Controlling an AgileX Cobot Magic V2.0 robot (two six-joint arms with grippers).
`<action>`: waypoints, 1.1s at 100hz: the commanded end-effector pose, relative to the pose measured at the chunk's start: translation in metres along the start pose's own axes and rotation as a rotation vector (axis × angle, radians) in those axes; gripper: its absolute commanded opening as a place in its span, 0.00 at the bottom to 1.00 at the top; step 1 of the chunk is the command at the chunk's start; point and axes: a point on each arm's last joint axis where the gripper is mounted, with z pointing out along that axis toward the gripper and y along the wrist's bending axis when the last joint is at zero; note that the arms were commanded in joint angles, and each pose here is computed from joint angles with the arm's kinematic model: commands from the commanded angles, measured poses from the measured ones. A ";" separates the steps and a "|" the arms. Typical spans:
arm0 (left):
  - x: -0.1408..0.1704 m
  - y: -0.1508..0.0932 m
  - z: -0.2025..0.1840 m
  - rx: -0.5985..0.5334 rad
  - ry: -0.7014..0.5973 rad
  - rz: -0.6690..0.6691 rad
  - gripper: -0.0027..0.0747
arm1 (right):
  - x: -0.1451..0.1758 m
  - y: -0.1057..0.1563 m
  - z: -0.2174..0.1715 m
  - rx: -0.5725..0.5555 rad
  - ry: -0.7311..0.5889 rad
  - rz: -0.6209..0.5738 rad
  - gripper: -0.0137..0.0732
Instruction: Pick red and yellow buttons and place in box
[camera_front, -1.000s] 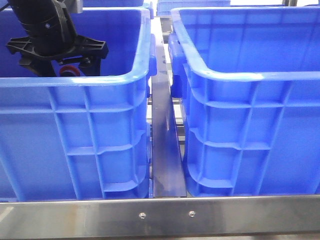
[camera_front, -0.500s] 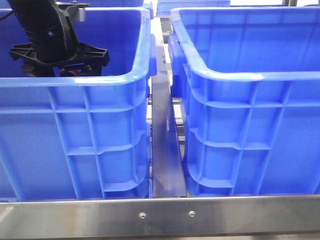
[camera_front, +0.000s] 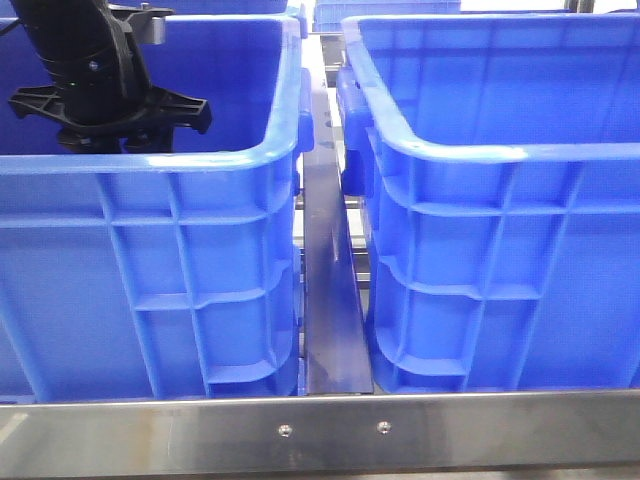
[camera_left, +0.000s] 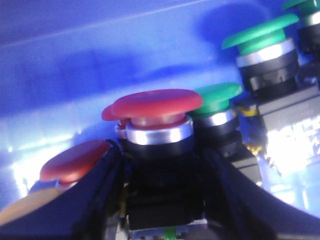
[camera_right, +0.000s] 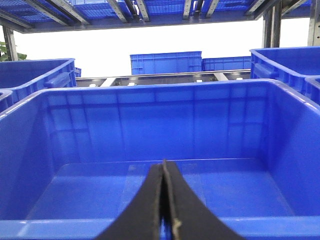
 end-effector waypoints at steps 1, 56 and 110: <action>-0.014 0.001 -0.040 0.024 -0.115 -0.020 0.01 | -0.013 0.001 -0.003 -0.007 -0.117 -0.010 0.08; 0.019 -0.043 -0.176 0.135 -0.351 0.182 0.01 | -0.013 0.001 -0.003 -0.007 -0.117 -0.010 0.08; 0.084 -0.126 -0.261 0.464 -0.570 0.512 0.01 | -0.013 0.001 -0.003 -0.007 -0.120 -0.010 0.08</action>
